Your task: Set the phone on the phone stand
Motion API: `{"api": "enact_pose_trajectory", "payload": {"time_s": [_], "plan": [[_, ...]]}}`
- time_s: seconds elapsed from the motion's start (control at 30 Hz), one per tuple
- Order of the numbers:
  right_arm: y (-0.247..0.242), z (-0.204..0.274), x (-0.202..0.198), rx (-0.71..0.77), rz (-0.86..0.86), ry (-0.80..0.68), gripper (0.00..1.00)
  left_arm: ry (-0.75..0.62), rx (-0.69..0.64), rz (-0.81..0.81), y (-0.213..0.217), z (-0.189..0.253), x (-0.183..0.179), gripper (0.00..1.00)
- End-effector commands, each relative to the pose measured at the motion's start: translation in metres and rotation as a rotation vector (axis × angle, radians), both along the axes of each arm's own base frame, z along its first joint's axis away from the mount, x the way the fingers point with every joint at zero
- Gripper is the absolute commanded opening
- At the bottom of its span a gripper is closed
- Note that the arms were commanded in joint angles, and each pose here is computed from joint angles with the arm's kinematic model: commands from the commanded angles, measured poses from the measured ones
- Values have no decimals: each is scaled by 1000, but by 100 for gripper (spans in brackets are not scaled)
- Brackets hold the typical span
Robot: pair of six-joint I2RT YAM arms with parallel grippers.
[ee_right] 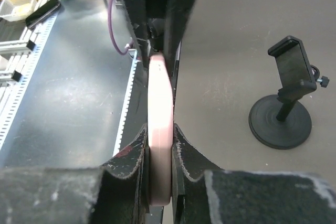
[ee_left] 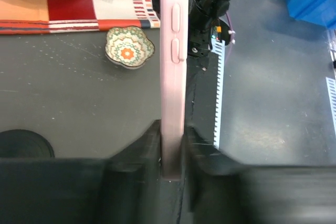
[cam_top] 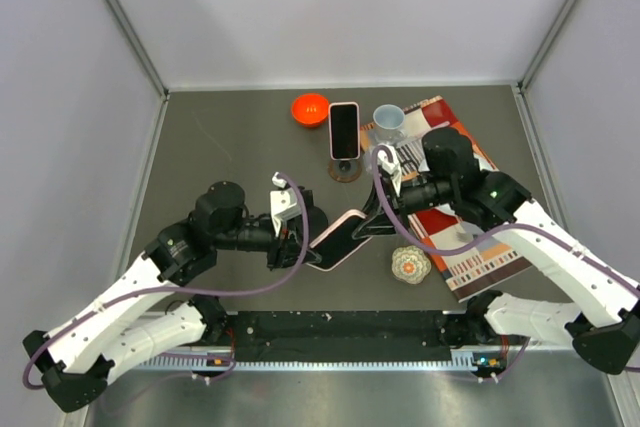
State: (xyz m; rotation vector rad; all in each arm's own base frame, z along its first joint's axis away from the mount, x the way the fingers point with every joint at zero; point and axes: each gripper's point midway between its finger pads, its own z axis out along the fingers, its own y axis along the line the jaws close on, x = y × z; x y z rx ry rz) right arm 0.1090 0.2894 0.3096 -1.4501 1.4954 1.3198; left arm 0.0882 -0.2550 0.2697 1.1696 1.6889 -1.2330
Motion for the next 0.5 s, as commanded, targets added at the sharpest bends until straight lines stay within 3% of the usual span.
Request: {"api": "enact_pose_trajectory", "payload": {"time_s": [0.0,0.1,0.13,0.2,0.3,0.47], "plan": [[-3,4,17,8,-131,-81,0,-141,-99,148,5,53,24,47],[-25,-4,56,-30,-461,-121,0,-157,-98,571,42,63,77,56],[-38,3,58,-8,-531,-146,0,-175,-88,869,81,65,109,59],[-66,-11,82,-41,-778,-138,0,-87,-87,1076,108,56,120,61],[-103,-14,91,-17,-993,-148,0,-75,-10,1082,110,41,120,54],[-115,-12,83,28,-1016,-160,0,10,76,1130,102,16,131,41]]}}
